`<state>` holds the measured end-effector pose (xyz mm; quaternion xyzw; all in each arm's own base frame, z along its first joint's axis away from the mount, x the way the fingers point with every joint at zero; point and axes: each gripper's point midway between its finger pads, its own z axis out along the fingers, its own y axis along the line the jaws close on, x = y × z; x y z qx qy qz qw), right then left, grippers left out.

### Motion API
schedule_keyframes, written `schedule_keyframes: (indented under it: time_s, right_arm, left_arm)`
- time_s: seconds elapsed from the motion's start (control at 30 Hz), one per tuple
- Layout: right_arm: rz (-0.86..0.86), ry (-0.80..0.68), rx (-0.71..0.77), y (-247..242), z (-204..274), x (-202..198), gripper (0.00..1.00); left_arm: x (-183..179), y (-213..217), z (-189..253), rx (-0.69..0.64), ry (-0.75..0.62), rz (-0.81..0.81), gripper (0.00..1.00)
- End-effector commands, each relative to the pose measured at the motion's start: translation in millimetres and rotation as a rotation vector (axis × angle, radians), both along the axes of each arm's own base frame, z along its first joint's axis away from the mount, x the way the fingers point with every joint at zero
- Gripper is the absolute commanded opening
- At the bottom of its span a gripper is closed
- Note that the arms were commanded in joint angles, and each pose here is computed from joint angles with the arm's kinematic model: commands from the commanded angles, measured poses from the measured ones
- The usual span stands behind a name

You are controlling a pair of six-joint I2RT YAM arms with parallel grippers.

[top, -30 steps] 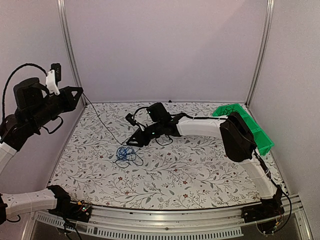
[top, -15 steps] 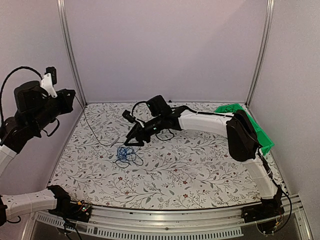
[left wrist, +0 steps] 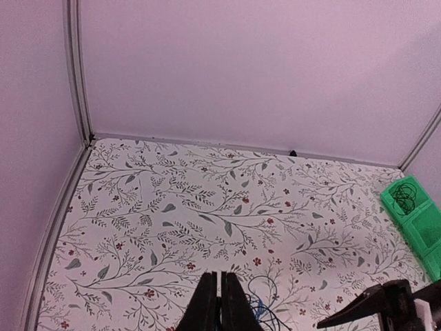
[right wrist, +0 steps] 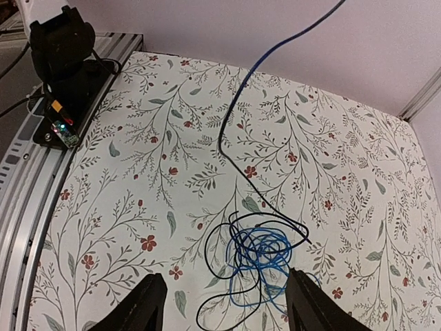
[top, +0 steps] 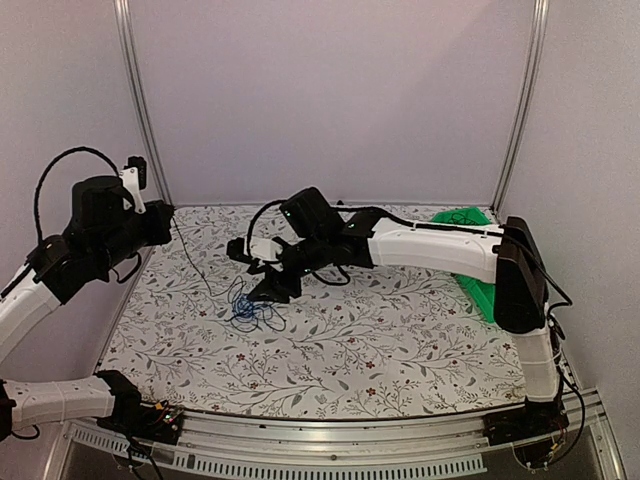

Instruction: Untangle the cables

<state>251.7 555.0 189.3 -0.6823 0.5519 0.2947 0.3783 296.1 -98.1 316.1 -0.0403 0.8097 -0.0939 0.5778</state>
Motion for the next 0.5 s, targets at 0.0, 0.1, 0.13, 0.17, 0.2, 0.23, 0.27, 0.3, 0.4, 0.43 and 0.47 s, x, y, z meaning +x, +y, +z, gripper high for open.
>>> schedule_keyframes:
  time_s: [0.0, 0.1, 0.13, 0.17, 0.2, 0.23, 0.27, 0.3, 0.4, 0.43, 0.47]
  right_arm:
    - [-0.13, -0.016, 0.004, 6.7, -19.5, 36.9, 0.62]
    - [-0.173, 0.046, 0.033, 18.5, -32.4, 44.0, 0.62]
    - [-0.17, 0.068, 0.027, 23.0, -43.2, 43.2, 0.63]
    - [-0.167, 0.074, 0.028, 26.4, -46.5, 43.8, 0.63]
    - [-0.163, 0.081, 0.02, 30.4, -53.8, 44.2, 0.64]
    - [-0.157, 0.089, 0.004, 34.3, -66.6, 44.1, 0.65]
    - [-0.146, 0.087, -0.003, 37.7, -71.5, 42.5, 0.66]
    - [-0.139, 0.087, -0.011, 41.2, -79.4, 42.1, 0.67]
    - [-0.119, 0.078, -0.023, 50.9, -98.3, 38.8, 0.7]
    - [-0.117, 0.076, -0.03, 53.8, -106.2, 37.9, 0.71]
    - [-0.116, 0.073, -0.039, 56.5, -115.8, 37.6, 0.71]
  left_arm:
    - [-1.3, -1.4, 21.3, -0.061, -0.057, -0.011, 0.0]
    - [-6.5, 1.8, 26.5, -0.082, -0.064, -0.006, 0.0]
    - [-9.1, 3.5, 29.8, -0.09, -0.07, -0.003, 0.0]
    - [-11.3, 5.9, 33.0, -0.095, -0.077, 0.003, 0.0]
    - [-13.5, 8.2, 37.6, -0.1, -0.086, 0.008, 0.0]
    - [-15.4, 10.0, 40.1, -0.101, -0.09, 0.012, 0.0]
    - [-17.0, 11.6, 43.9, -0.103, -0.097, 0.014, 0.0]
    - [-18.1, 12.4, 47.3, -0.103, -0.103, 0.014, 0.0]
    - [-19.2, 12.0, 56.0, -0.104, -0.115, 0.007, 0.0]
    - [-19.2, 11.6, 58.3, -0.103, -0.118, 0.003, 0.0]
    - [-19.6, 10.6, 60.7, -0.103, -0.122, -0.003, 0.0]
